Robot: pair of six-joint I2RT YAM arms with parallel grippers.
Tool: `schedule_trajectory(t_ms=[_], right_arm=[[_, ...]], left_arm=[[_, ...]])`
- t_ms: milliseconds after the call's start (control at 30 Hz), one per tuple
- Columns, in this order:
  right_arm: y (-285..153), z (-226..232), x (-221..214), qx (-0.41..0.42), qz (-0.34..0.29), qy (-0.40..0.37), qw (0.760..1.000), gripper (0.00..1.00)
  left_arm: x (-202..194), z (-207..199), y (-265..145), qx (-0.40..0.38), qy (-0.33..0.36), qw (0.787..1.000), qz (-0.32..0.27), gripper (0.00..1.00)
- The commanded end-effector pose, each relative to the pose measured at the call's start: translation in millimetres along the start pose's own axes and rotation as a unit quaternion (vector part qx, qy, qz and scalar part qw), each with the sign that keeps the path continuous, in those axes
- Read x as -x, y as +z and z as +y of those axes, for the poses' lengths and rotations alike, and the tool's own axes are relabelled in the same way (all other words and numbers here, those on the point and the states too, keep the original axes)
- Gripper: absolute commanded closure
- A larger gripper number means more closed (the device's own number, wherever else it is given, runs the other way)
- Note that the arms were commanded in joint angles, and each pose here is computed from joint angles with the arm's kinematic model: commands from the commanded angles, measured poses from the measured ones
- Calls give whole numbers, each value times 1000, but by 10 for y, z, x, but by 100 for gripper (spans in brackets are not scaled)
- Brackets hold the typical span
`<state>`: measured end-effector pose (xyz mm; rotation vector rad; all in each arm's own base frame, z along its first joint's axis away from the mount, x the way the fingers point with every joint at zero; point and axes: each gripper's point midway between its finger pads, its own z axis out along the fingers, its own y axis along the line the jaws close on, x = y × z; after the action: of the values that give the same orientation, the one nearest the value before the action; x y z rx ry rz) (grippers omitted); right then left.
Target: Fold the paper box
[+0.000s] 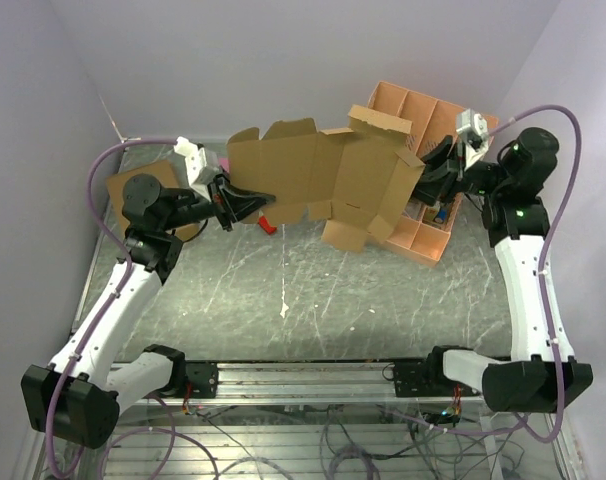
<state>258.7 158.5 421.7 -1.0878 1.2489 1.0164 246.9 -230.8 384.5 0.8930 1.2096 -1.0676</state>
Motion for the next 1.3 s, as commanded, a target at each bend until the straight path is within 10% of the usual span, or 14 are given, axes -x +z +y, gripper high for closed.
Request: schedule_trajectory(t_ms=[0,1267], right_arm=[[157,-78,-75,4,4,17,1000,70],[152,267,-279,34,76,-5,996,34]], left_arm=[[159,-104,-12,-30,20,999,-19,93],[151,52,-17,4,13,1000,6,93]])
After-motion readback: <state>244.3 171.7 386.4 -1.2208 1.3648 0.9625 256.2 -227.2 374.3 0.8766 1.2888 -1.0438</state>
